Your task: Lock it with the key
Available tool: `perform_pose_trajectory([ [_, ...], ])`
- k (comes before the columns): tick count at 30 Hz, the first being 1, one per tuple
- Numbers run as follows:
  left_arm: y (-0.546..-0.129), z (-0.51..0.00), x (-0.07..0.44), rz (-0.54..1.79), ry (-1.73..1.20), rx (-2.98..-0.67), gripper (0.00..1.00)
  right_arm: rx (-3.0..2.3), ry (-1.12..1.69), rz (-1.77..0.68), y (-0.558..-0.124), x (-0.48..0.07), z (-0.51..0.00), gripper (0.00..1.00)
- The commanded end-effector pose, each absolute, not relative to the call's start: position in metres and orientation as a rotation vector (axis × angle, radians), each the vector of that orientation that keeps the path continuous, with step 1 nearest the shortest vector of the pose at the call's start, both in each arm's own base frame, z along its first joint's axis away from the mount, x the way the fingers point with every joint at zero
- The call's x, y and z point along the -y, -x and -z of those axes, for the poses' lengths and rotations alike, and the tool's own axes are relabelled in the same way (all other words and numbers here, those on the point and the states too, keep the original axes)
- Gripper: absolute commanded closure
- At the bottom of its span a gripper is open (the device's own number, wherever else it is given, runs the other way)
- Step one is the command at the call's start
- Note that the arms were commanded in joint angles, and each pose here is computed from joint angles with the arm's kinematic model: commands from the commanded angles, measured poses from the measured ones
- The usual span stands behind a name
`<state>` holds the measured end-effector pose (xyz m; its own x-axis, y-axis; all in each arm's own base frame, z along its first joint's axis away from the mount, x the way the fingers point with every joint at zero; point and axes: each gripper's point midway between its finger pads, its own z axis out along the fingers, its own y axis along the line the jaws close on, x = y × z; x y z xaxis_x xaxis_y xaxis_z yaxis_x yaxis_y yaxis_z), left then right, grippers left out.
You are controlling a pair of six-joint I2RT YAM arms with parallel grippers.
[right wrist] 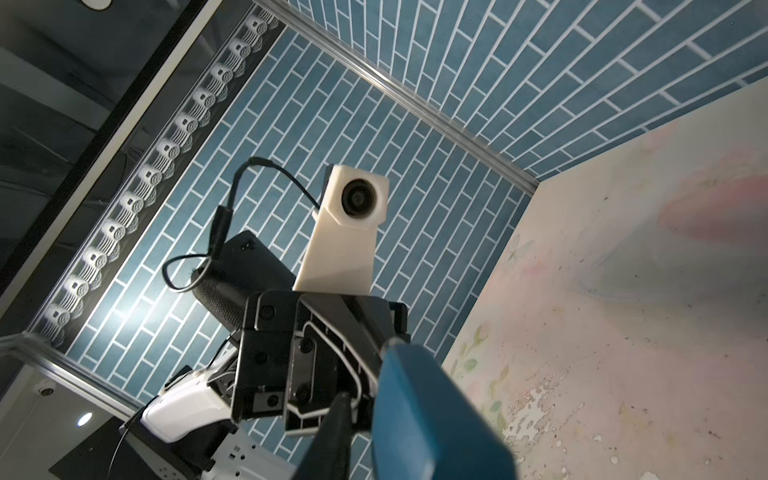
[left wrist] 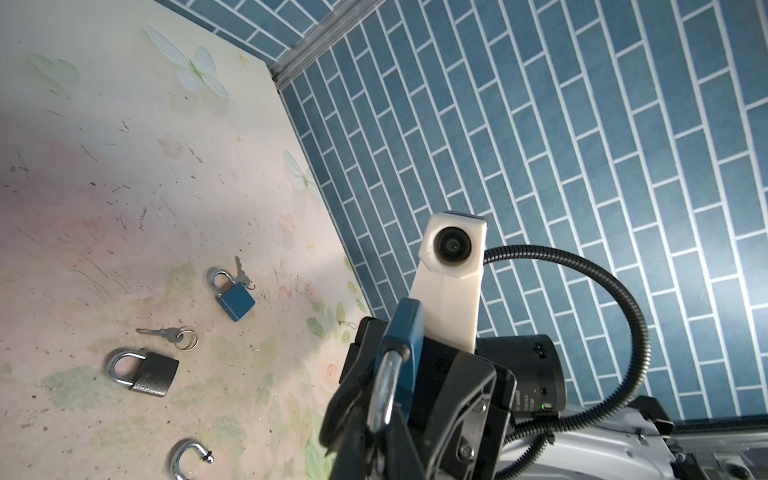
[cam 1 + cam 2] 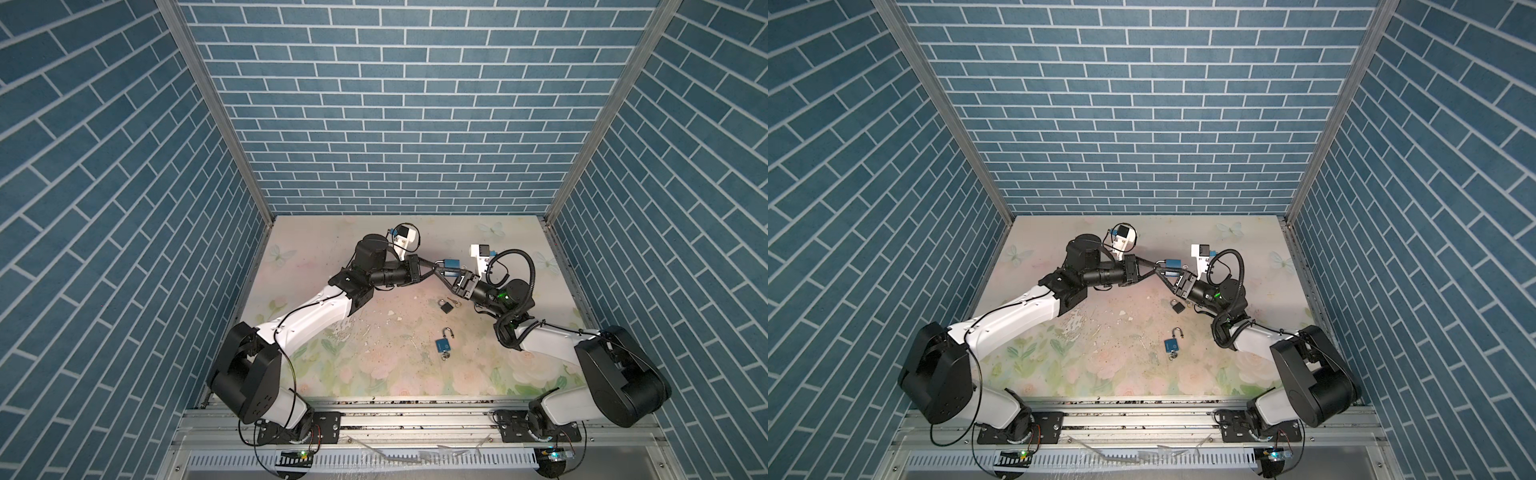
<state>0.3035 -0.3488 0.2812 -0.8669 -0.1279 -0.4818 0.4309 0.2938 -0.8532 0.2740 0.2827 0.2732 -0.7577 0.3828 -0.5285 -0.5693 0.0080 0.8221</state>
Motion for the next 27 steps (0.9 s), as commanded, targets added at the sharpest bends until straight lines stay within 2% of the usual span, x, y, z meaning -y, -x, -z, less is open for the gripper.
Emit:
perform_pose_trajectory([
  [1,-0.298,-0.315,0.345,1.617,-0.374,-2.014,1.00,-1.572,0.284,-1.858,-0.264,-0.284,-0.289,0.64],
  [16,-0.318,-0.308,0.326,1.588,-0.311,-2.029,1.00,-1.640,0.168,-1.799,-0.273,-0.258,-0.267,0.60],
  [27,-0.313,-0.313,0.321,1.593,-0.342,-2.041,1.00,-1.657,0.086,-1.735,-0.274,-0.238,-0.253,0.55],
])
